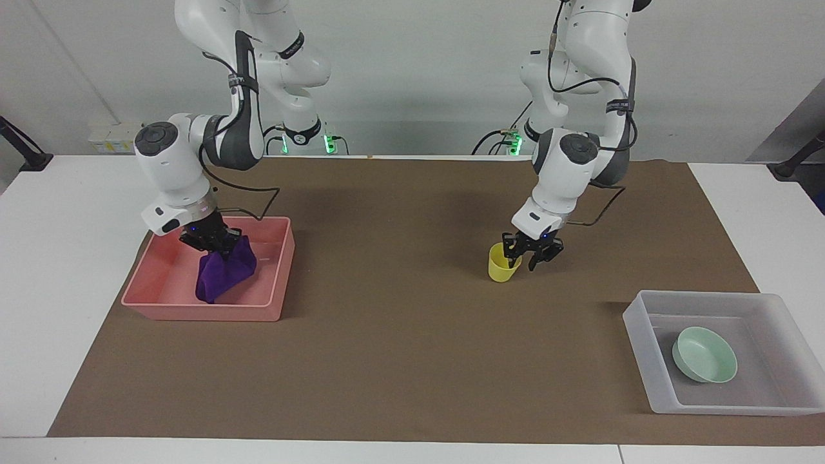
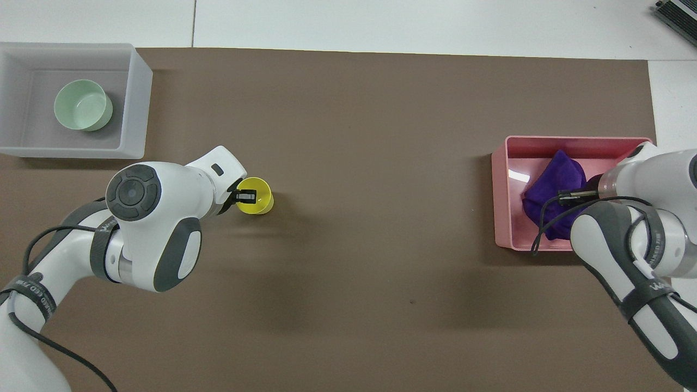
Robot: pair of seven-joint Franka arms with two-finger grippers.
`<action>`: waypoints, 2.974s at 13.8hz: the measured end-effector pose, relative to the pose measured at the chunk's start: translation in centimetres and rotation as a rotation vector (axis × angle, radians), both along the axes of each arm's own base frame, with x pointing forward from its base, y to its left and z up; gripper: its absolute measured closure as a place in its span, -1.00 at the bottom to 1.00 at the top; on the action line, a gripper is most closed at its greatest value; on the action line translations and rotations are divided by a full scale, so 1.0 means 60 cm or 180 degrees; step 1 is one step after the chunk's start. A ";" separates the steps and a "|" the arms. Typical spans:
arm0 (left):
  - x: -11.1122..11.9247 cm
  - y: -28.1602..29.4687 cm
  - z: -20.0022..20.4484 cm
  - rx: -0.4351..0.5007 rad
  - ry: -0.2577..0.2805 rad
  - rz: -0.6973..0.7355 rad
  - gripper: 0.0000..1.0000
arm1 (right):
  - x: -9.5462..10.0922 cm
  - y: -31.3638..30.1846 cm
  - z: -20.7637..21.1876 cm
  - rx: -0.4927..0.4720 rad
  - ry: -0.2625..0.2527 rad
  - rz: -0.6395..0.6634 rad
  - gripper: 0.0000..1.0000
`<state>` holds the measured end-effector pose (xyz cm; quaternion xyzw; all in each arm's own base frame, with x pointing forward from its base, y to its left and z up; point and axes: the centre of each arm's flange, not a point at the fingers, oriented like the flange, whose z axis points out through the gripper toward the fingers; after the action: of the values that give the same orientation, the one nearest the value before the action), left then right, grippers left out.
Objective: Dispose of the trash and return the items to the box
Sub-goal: 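Grasp the yellow cup with the left gripper and lift it toward the white bin, then lower the yellow cup into the green bowl while the right gripper releases the cloth, then open the left gripper and withdraw it from the yellow cup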
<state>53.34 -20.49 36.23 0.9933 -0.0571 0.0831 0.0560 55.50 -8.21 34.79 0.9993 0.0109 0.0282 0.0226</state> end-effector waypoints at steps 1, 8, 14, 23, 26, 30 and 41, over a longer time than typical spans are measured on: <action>0.007 0.005 0.015 -0.0006 -0.0019 0.0021 0.95 | 0.001 0.001 0.001 0.0000 -0.0003 0.0003 0.00; 0.127 0.172 0.157 0.0117 -0.0368 0.0394 0.95 | 0.024 0.055 0.101 0.0020 -0.0149 -0.0090 -1.00; 0.218 0.377 0.207 0.0214 -0.0467 0.0644 0.95 | 0.027 0.121 0.200 0.0046 -0.0004 -0.0240 -1.00; 0.307 0.556 0.106 0.0178 -0.0305 0.0784 0.95 | -0.003 0.103 0.427 0.0041 0.0167 -0.0339 -1.00; 0.318 0.584 0.063 0.0158 -0.0243 0.0854 0.95 | -0.014 0.103 0.475 0.0040 0.0196 -0.0317 -1.00; 0.321 0.595 0.034 0.0075 -0.0232 0.0926 0.95 | -0.014 0.102 0.468 0.0041 0.0172 -0.0311 -1.00; 0.314 0.540 0.125 0.0074 -0.0441 0.0713 -0.62 | -0.030 0.101 0.451 0.0046 0.0219 -0.0310 -1.00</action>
<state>72.19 11.93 43.75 0.9860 0.0495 0.1565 0.0308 53.70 -2.12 61.85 0.9991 -0.0372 -0.0073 0.0163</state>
